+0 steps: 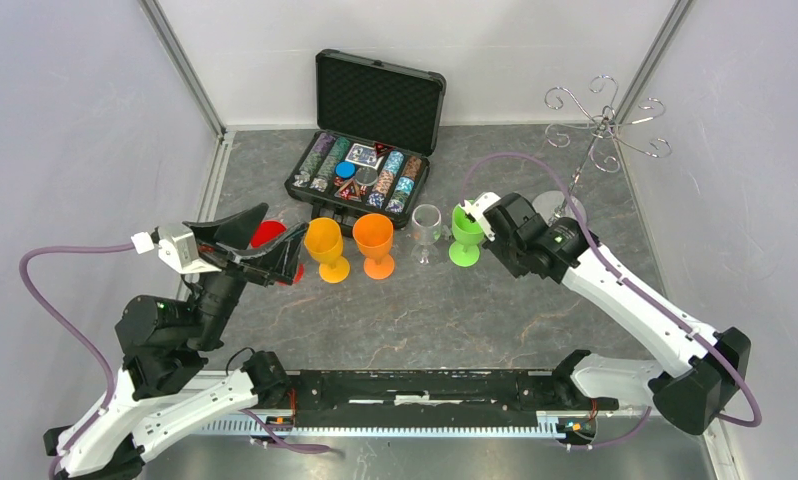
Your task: Take the wine glass off the wine glass rack
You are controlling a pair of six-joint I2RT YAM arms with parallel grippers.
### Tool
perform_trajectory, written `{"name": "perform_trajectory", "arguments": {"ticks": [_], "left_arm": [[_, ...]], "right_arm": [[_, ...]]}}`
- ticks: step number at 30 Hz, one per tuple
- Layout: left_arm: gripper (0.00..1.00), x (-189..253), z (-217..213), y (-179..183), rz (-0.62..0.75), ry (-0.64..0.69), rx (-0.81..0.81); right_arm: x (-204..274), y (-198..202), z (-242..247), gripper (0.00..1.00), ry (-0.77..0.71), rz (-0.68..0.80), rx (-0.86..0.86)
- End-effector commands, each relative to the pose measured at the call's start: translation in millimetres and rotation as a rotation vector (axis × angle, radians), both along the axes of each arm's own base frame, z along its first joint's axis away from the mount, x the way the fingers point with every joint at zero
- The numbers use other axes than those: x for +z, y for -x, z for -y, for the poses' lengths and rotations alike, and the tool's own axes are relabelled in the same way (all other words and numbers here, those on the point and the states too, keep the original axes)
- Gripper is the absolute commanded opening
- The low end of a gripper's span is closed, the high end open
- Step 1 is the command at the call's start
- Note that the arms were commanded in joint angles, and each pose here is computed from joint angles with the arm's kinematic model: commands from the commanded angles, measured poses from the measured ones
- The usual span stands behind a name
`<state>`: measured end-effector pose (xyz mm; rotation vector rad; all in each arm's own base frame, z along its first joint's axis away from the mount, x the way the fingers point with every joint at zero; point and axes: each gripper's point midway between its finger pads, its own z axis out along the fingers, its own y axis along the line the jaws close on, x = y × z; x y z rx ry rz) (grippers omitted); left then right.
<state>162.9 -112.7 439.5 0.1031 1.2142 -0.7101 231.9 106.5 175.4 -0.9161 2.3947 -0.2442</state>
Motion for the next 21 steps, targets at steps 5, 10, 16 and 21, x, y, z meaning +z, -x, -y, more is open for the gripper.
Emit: {"name": "perform_trajectory", "arguments": {"ticks": [5, 10, 16, 21], "left_arm": [[1.00, 6, -8, -2, 0.033, 0.003, 0.042], [1.00, 6, -7, -3, 0.030, 0.007, 0.043], [1.00, 6, -7, -3, 0.031, 0.008, 0.045], [1.00, 5, -9, -3, 0.030, 0.006, 0.050]], "right_arm": [[32, -3, -22, 0.00, -0.151, 0.054, 0.069], [34, 4, -29, 0.00, -0.201, 0.041, 0.107], [24, -1, -24, 0.07, -0.166, 0.022, 0.068], [18, -9, -14, 0.21, -0.101, 0.023, 0.008]]}}
